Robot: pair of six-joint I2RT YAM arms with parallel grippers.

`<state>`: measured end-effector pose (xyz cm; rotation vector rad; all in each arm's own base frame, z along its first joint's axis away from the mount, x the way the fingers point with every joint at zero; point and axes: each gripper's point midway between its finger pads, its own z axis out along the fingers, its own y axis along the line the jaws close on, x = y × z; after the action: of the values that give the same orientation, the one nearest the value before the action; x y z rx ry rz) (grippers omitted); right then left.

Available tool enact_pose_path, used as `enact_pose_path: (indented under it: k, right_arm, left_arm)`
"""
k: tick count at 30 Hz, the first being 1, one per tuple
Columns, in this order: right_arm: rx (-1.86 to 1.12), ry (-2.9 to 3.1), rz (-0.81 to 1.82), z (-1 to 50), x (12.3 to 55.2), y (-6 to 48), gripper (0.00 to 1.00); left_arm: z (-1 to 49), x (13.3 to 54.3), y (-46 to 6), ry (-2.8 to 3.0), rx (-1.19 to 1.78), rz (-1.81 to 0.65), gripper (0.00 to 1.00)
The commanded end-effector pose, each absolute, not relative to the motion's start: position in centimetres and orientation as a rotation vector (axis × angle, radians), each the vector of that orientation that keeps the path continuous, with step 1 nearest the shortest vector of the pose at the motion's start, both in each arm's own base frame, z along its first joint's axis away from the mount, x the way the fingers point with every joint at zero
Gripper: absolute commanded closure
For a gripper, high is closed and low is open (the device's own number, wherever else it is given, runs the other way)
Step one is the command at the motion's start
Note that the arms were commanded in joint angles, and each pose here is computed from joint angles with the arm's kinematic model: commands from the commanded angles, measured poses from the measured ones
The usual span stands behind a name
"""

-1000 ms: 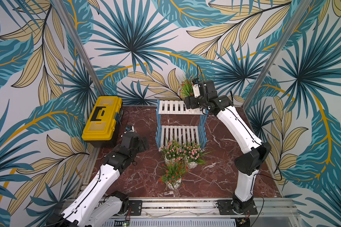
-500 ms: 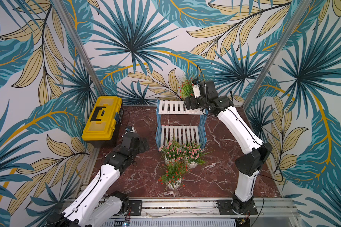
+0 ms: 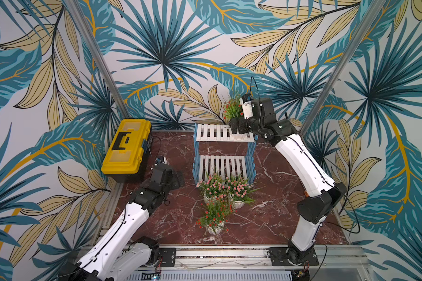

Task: Place the baby's breath potted plants on the rack by color
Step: Place the baby's breath potted plant on the rack.

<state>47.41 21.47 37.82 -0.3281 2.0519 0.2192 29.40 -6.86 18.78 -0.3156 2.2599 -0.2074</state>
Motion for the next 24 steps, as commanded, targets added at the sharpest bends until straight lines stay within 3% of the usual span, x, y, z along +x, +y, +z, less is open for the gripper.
enact_pose_path:
  k: [1, 15, 24]
  right_arm:
    - [-0.345, 2.018, 0.279, 39.0, 46.4, 22.1, 0.01]
    - [-0.365, 1.914, 0.323, 43.5, 41.9, 21.3, 0.00]
    - [-0.379, 1.923, 0.302, 42.0, 38.7, 19.8, 0.00]
  left_arm:
    - [18.7, 29.5, -6.9, 2.261, -0.322, -0.206, 0.01]
    - [20.7, 31.1, -7.3, 2.211, -0.318, -0.222, 0.01]
    - [21.4, 31.9, -7.9, 2.213, -0.307, -0.241, 0.01]
